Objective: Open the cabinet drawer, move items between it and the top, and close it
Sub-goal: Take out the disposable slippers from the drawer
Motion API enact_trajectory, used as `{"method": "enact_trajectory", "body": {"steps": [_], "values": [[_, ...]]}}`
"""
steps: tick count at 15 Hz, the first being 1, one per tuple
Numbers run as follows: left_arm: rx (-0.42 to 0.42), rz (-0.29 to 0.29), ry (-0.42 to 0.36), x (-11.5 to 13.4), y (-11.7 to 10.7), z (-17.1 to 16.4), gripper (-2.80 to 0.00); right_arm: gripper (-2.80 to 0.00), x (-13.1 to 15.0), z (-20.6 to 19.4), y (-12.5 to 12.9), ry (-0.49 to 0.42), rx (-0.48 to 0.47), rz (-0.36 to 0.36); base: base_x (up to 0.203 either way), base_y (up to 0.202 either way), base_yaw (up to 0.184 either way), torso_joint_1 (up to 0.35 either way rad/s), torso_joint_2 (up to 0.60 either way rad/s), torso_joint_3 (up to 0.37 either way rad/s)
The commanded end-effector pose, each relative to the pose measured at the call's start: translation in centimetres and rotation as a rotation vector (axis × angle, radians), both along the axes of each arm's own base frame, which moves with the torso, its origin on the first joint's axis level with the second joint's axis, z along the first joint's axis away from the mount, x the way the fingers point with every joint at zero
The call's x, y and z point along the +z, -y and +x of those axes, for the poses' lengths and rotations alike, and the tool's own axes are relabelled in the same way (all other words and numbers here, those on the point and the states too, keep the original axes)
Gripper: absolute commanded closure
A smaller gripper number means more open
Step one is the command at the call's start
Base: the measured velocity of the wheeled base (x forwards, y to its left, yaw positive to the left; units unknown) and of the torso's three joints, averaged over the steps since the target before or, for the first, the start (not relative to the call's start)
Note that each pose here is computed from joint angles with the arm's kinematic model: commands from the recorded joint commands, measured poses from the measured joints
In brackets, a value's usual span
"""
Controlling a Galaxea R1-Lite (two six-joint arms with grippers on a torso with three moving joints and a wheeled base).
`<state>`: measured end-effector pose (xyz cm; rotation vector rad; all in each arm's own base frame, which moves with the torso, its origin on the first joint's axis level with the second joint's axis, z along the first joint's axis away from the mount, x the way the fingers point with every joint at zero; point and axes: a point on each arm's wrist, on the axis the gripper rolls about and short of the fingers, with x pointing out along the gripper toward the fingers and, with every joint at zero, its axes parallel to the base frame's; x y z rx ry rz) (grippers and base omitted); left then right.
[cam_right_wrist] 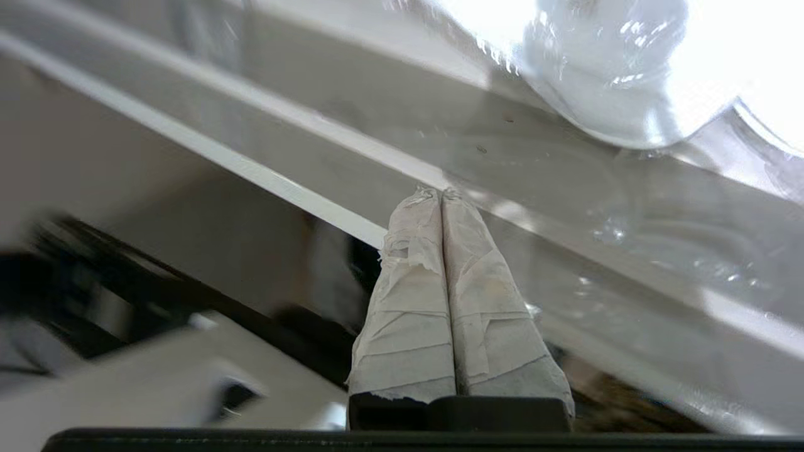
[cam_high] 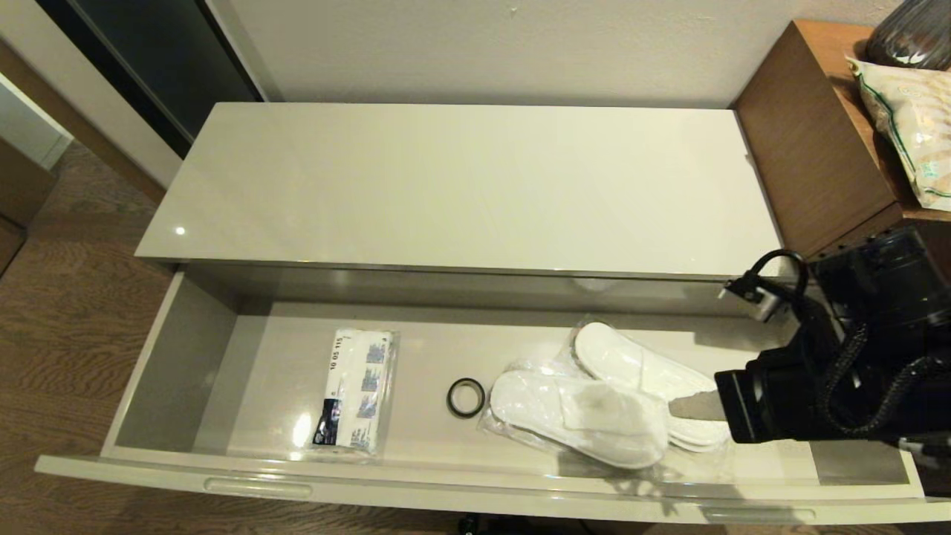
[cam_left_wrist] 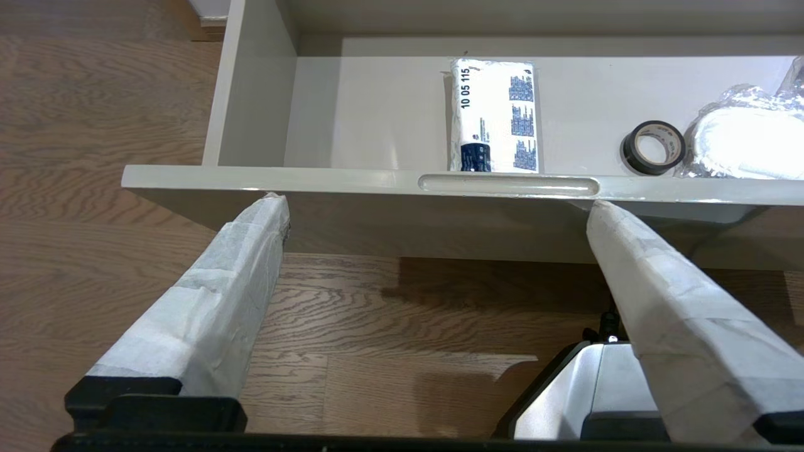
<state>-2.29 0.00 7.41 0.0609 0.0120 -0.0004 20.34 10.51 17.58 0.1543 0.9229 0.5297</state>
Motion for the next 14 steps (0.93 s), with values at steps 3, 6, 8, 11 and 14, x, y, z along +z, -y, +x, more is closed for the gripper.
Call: {"method": "enact_trajectory", "body": {"steps": [3, 6, 8, 11, 14], "values": [[0.000, 0.000, -0.002, 0.0, 0.0, 0.0, -2.80, 0.00, -3.1, 2.0, -1.3, -0.061, 0.048, -0.061, 0.000, 0.000, 0.000, 0.000, 0.00, 0.000], [0.000, 0.000, -0.002, 0.0, 0.0, 0.0, -2.80, 0.00, -3.8, 1.9, -1.2, -0.063, 0.039, -0.060, 0.000, 0.000, 0.000, 0.000, 0.00, 0.000], [0.000, 0.000, -0.002, 0.0, 0.0, 0.0, -2.80, 0.00, -3.9, 1.7, -1.1, -0.063, 0.038, -0.061, 0.000, 0.000, 0.000, 0.000, 0.00, 0.000], [0.000, 0.000, 0.000, 0.0, 0.0, 0.0, -2.80, 0.00, -3.2, 1.3, -1.0, -0.041, 0.037, -0.048, 0.000, 0.000, 0.000, 0.000, 0.00, 0.000], [0.000, 0.000, -0.002, 0.0, 0.0, 0.0, -2.80, 0.00, -3.1, 1.4, -1.0, -0.038, 0.032, -0.043, 0.000, 0.000, 0.000, 0.000, 0.00, 0.000]]}}
